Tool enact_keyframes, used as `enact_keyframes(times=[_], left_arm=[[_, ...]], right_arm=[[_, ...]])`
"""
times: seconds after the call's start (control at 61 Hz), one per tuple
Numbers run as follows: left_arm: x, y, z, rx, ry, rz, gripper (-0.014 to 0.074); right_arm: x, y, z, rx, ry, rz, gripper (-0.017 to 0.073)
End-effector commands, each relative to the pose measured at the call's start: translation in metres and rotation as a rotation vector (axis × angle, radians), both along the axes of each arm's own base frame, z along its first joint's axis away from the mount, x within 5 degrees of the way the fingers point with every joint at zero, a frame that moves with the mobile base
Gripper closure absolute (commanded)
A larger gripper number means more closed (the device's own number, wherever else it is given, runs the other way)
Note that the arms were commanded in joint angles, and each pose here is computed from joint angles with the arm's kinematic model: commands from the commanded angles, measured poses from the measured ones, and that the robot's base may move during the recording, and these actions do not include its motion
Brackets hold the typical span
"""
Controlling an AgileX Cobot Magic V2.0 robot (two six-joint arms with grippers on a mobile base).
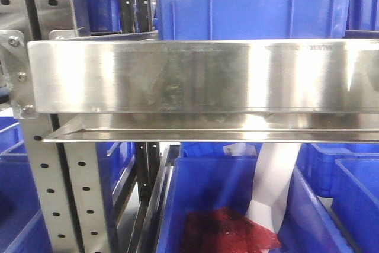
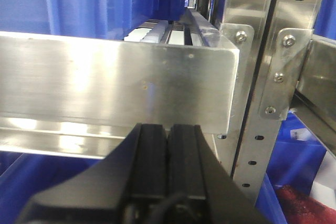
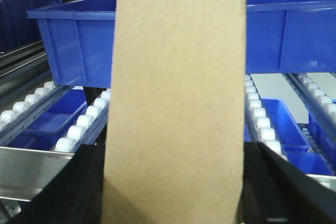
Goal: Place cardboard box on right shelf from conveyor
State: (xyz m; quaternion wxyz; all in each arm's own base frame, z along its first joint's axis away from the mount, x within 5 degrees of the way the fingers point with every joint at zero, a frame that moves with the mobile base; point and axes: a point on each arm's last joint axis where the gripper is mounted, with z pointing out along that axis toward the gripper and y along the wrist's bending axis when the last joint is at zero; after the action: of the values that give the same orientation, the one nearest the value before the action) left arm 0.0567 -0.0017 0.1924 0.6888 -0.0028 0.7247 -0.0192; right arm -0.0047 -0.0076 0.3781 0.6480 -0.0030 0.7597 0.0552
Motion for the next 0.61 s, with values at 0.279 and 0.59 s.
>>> enact_keyframes(times=[0.279, 0.59], left_arm=[[-0.0007, 0.0002, 0.0061, -0.008, -0.094, 0.0, 0.0709], [-0.0007, 0.0002, 0.0061, -0.008, -0.094, 0.0, 0.0709]], right_arm=[[0.0014, 0.0001, 0.0167, -0.009, -0.118, -0.004, 0.0324], [0.0014, 0.0001, 0.0168, -0.009, -0.119, -0.004, 0.0324]])
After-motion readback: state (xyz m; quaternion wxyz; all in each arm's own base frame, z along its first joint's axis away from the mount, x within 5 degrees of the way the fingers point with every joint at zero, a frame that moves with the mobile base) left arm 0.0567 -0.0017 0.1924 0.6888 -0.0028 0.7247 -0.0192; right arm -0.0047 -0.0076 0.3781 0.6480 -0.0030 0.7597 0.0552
